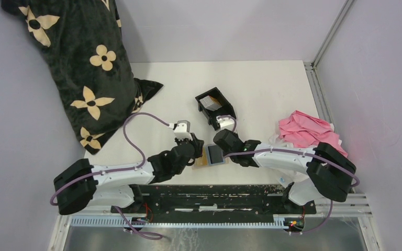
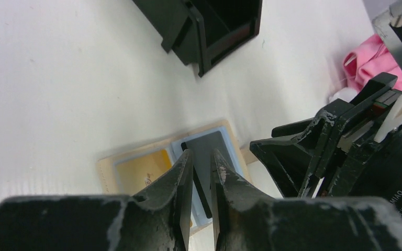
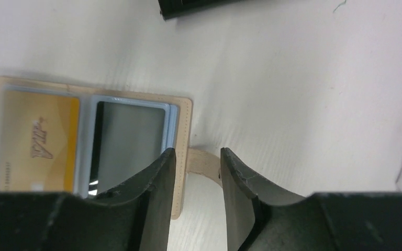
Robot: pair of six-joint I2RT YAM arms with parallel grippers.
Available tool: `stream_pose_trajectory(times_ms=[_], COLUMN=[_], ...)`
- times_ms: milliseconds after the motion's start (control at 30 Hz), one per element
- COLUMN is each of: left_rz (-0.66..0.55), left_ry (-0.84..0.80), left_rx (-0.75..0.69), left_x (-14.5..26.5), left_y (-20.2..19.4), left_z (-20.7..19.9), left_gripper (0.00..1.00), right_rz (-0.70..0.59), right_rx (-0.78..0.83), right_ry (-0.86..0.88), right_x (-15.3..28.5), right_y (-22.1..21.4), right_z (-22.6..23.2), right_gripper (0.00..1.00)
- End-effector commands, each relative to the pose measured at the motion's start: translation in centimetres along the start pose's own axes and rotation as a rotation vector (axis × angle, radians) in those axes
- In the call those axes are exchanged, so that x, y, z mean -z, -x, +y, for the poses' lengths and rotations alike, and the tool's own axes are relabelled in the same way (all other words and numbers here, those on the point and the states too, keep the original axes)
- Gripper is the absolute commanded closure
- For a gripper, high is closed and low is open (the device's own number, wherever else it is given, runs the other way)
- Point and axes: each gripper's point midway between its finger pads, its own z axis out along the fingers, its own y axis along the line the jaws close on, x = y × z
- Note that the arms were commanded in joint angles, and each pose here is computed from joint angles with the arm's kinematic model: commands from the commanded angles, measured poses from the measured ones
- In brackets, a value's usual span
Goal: Put the credit cards into the card holder
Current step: Insert the credit card into the card holder, then pick up the credit card from the storage box.
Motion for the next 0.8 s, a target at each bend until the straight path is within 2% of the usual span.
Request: stream_pose_trajectory(times_ms=[0,133,333,467,600,767], left_rz=[-0.083,-0.101,-0.115,-0.105,-0.097,-0.106], left_ry=[0.070,0.121,0.168,0.214,0.227,0.205], left_rx=[-0.028,0.011,0.040,0.023,0.014,0.003], left_x=[1.5,3.2,4.3,3.7,2.9,2.1], left_y=[3.1,3.6,3.9,3.2,2.8,4.4], left_z=[1.3,3.3,5.0,5.5,5.3,3.7], left_gripper=[0.74,0.70,0.64,0.50,0.33,0.25], right_rz=[-0.109,-0.131,-0.153,-0.158,-0.180,-0.222], right_rx=[0.013,0.026,0.048,0.072,0.102,0.137], right_ry=[0.029,0.063,0.086,0.077,0.038,-0.032], right_x=[2.0,2.5,2.7,2.2,1.8,2.0], right_y=[4.6,6.1,7.9,8.6,10.3,13.4], right_z=[0.5,1.2,2.3,2.7,2.8,2.3], right_gripper=[0.54,0.46,0.40,0.39,0.32,0.25])
